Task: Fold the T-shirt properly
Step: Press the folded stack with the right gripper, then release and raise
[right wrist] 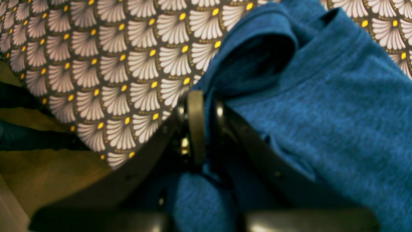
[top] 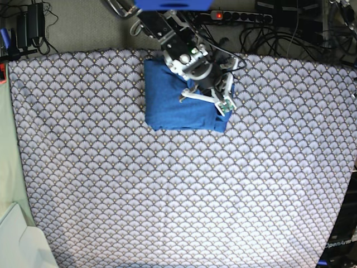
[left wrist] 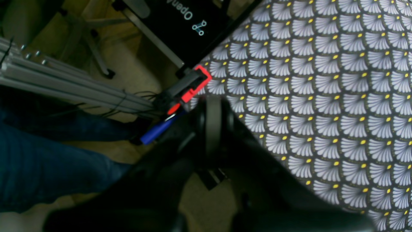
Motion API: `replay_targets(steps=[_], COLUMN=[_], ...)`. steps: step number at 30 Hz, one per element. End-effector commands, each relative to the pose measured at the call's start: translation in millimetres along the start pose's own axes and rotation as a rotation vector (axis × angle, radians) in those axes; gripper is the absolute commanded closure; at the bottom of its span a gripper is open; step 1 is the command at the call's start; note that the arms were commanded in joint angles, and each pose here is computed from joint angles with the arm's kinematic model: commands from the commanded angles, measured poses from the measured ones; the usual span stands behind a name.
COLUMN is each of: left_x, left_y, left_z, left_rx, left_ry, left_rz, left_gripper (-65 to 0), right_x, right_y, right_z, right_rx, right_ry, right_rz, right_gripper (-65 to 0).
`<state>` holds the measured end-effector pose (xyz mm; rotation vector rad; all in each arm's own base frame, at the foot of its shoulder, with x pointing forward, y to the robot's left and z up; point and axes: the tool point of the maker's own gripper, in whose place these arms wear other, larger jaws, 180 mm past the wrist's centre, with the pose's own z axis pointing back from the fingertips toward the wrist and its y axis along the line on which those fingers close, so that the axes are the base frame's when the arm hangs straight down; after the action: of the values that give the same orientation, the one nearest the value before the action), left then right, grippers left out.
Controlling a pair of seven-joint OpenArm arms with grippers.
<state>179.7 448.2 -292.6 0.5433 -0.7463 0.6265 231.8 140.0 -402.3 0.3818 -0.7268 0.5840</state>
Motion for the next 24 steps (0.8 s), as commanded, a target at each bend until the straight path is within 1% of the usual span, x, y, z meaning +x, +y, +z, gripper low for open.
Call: replay_targets(steps=[1, 4, 11, 13, 15, 17, 21, 24], left_x=[16.1, 9.7, 5.6, 5.6, 5.6, 5.6, 6.5, 7.4], left_y=[6.7, 8.3, 9.4, 9.4, 9.4, 9.4, 8.9, 8.4], left_z=[2.5, -2.1, -4.9, -4.9, -4.9, -4.9, -5.0, -5.0], left_rx=[0.021, 0.024, 0.025, 0.025, 0.025, 0.025, 0.024, 0.023], left_ry=[-0.05, -0.027, -0.013, -0.013, -0.013, -0.013, -0.015, -0.017], left_rz=[-0.006, -0.001, 0.002, 0.002, 0.002, 0.002, 0.005, 0.007], left_gripper=[-0.1, -0.1, -0.1, -0.1, -0.1, -0.1, -0.1, -0.1], right_x=[25.4, 27.4, 28.2, 31.9, 44.3, 61.5, 77.7, 71.3], right_y=[3.8, 1.2, 3.4, 10.5, 26.8, 45.9, 32.3, 4.5], right_z=[0.8, 0.3, 1.1, 3.4, 11.8, 25.8, 50.1, 56.6], right_rx=[0.013, 0.008, 0.012, 0.026, 0.058, 0.098, 0.077, 0.021], right_ry=[-0.062, -0.064, -0.066, -0.078, -0.119, -0.186, -0.263, -0.26], right_rz=[-0.002, 0.0, 0.004, 0.017, 0.047, 0.069, 0.106, 0.119], right_gripper=[-0.5, -6.5, -28.1, -32.9, -34.8, -34.7, -32.4, -30.5])
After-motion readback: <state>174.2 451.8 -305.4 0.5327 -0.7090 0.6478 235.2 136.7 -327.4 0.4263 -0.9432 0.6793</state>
